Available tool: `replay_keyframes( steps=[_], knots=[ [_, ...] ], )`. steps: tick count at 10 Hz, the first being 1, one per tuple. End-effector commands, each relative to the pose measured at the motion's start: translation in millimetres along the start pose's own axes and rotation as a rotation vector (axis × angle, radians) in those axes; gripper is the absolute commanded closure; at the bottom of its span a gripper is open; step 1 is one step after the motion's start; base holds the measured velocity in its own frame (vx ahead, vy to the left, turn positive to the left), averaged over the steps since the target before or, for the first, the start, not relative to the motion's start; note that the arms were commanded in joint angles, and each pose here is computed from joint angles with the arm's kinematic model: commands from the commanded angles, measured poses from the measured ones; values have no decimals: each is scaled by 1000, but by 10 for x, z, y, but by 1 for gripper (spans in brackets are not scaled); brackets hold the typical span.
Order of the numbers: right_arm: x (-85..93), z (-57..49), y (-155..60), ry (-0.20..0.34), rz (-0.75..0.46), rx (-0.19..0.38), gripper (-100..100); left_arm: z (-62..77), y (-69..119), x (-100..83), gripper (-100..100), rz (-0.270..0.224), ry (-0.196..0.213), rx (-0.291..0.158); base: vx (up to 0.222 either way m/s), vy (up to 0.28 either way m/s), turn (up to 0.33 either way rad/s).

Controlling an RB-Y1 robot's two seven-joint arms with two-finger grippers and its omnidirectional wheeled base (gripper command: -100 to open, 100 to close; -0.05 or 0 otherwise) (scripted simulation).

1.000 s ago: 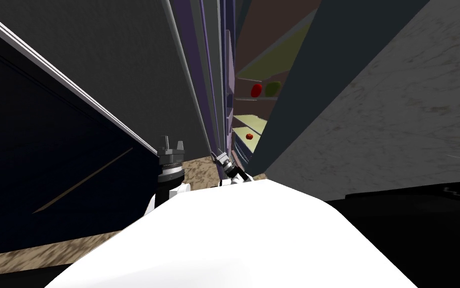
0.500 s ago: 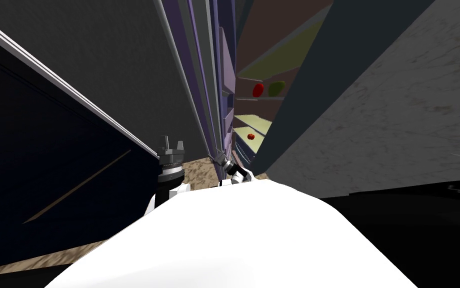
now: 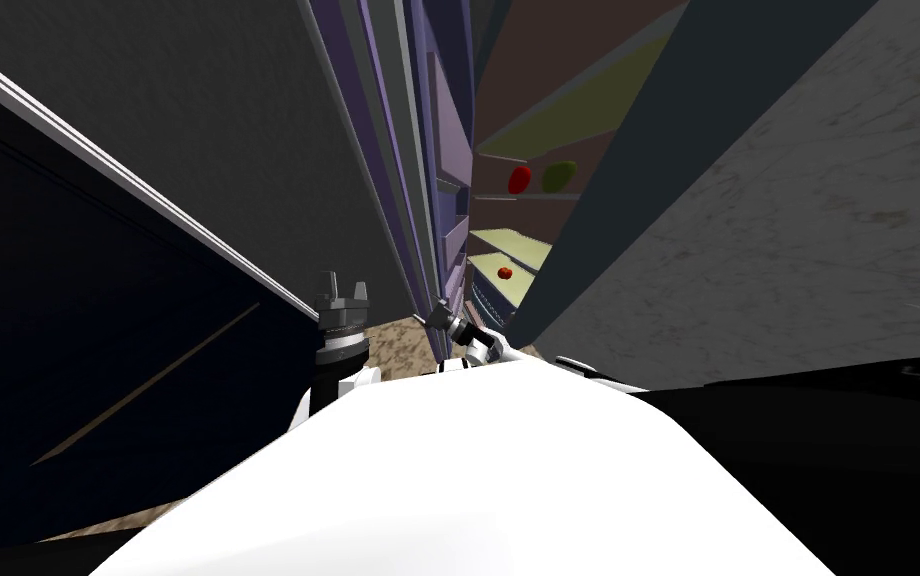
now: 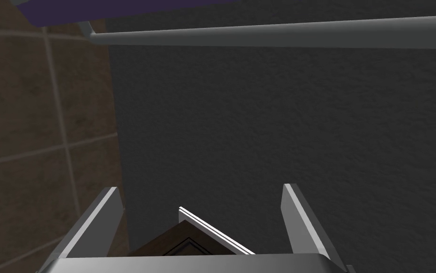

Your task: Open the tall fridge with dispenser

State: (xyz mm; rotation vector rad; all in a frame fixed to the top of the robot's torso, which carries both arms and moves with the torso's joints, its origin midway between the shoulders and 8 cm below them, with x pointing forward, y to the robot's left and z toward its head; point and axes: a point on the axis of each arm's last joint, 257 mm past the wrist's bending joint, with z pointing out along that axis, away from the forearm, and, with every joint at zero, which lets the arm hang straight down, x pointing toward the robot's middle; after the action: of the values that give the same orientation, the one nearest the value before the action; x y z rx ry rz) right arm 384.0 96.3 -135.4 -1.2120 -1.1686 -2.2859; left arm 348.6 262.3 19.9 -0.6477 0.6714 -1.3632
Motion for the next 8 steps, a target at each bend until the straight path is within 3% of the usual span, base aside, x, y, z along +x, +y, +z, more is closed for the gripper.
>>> replay_keyframes(
  steps=[1,2,4,5,7,8],
  knots=[
    [23,42,40,15,-138,25,-100,0,0,0,0,0,0,0,21,36,9],
    [-77,39,-7,7,-263,88,-100,0,0,0,0,0,0,0,28,90,-59],
    [-52,56,-12,19,-331,94,-100,0,0,0,0,0,0,0,16,66,-23],
    [-167,51,-26,14,-459,154,-100,0,0,0,0,0,0,0,4,64,-61],
    [-150,62,-35,26,-529,159,-100,0,0,0,0,0,0,0,11,61,-19],
    [-280,52,-14,22,-656,216,-100,0,0,0,0,0,0,0,-15,89,-51]
  ],
)
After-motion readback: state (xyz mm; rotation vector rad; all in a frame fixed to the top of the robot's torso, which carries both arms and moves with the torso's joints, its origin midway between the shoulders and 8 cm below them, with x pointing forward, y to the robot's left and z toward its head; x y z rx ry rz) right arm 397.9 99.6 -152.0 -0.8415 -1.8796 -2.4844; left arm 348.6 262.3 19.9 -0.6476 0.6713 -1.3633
